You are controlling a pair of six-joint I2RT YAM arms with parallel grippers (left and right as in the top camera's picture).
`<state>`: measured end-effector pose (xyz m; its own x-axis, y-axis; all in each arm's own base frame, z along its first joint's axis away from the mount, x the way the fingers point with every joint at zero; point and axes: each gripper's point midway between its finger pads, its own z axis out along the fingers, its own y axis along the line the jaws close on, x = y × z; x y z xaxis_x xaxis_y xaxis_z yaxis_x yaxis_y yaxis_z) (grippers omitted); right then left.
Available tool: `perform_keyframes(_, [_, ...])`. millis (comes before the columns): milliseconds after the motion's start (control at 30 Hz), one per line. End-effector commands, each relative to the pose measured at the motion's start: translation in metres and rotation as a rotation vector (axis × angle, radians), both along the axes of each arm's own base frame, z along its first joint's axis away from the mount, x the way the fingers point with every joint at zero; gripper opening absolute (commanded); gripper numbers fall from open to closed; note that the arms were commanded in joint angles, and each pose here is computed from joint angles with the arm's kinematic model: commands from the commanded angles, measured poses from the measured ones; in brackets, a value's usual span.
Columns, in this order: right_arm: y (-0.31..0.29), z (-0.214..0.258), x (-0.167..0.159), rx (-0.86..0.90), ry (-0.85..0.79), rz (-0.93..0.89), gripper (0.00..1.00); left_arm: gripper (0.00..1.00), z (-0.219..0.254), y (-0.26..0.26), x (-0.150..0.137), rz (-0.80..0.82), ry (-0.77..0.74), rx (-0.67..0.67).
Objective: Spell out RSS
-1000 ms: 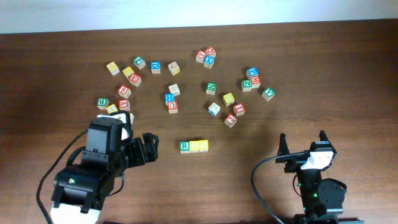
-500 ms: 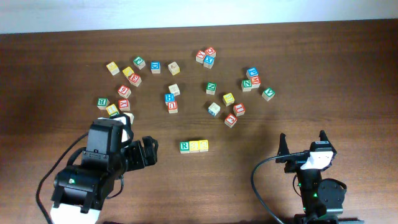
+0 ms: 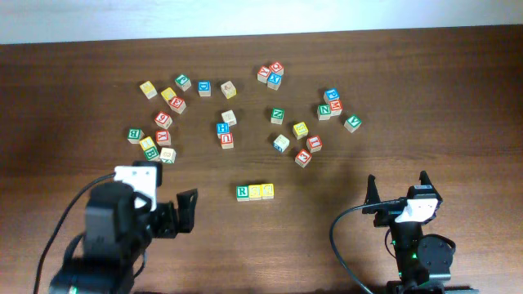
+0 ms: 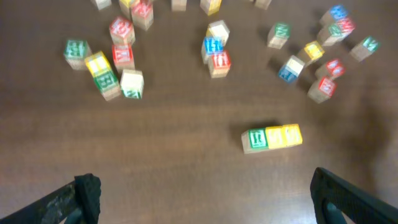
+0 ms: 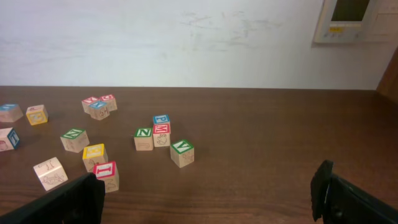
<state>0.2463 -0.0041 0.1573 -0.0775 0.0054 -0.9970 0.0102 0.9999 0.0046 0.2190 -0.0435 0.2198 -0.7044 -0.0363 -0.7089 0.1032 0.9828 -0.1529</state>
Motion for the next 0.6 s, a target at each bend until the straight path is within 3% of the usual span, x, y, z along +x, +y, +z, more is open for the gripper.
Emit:
perform_keyframes(0, [-0.004, -0.002, 0.0, 0.0, 0.0, -0.021, 0.98, 0.99, -0.009, 0.001, -0.009, -0.061, -0.061, 0.015])
perform_keyframes(233, [-0.004, -0.002, 0.0, 0.0, 0.0, -0.021, 0.98, 0.99, -0.031, -0.001, -0.02, -0.07, -0.042, -0.007])
perform_keyframes(567, [-0.004, -0.002, 0.0, 0.0, 0.0, -0.021, 0.98, 0.99, -0.036, 0.013, 0.003, -0.096, -0.328, 0.127])
